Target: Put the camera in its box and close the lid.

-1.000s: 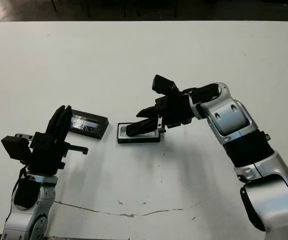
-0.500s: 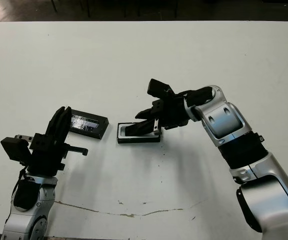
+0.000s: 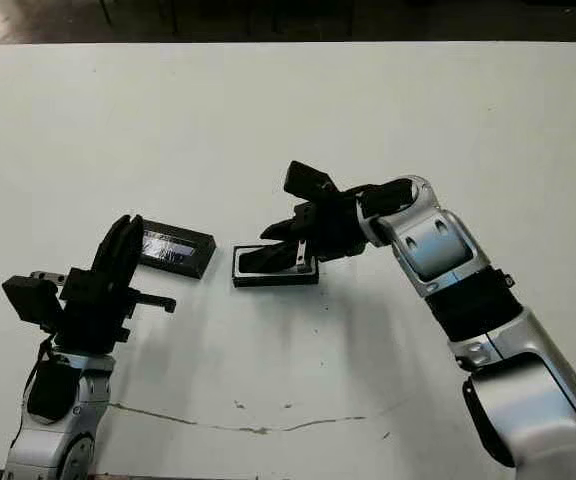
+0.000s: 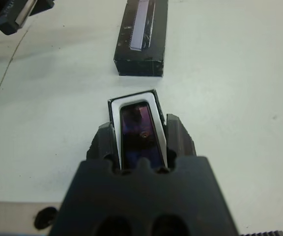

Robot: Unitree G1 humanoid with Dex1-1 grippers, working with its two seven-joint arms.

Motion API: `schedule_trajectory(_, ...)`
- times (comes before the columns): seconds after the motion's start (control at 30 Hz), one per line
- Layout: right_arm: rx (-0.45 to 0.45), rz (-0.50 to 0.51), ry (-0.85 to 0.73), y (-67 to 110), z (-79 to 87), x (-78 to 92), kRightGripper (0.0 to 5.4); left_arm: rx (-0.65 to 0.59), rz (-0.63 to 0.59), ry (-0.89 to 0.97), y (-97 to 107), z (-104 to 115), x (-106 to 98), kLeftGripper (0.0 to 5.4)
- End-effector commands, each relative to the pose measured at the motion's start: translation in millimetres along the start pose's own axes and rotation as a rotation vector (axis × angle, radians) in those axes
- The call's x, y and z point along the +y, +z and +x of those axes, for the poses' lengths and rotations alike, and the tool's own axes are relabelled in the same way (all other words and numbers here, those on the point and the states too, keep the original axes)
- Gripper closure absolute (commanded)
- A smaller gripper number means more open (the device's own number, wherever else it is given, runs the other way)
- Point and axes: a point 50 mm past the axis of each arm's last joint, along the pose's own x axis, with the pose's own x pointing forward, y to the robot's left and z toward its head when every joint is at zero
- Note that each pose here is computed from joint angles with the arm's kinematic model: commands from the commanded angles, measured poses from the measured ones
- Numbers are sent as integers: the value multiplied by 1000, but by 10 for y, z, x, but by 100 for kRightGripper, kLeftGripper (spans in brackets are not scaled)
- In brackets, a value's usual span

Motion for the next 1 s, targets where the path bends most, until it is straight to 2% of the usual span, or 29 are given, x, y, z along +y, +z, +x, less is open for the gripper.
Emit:
schedule_trajectory(0.03, 33, 35, 30, -70, 128, 69, 492, 37, 16, 3, -49, -50, 19, 540)
schedule_trajectory(0.27, 47, 10, 27, -91, 165, 95, 493, 39, 14, 5, -54, -50, 18, 540)
schedule_trajectory(0.37, 42, 33, 19, -96, 135, 85, 485, 41, 19, 8, -52, -49, 15, 540)
schedule_trajectory(0.43, 19, 29, 10, -95, 95, 65, 453, 40, 20, 8, -51, -47, 10, 540)
schedule_trajectory(0.57, -15, -49, -40, -102, 5, 20, 366, 35, 26, -1, -54, -44, 11, 540)
schedule_trajectory(1.0, -129, -86, -172, -28, -322, -88, 81, 37, 23, 0, -50, -35, 21, 540)
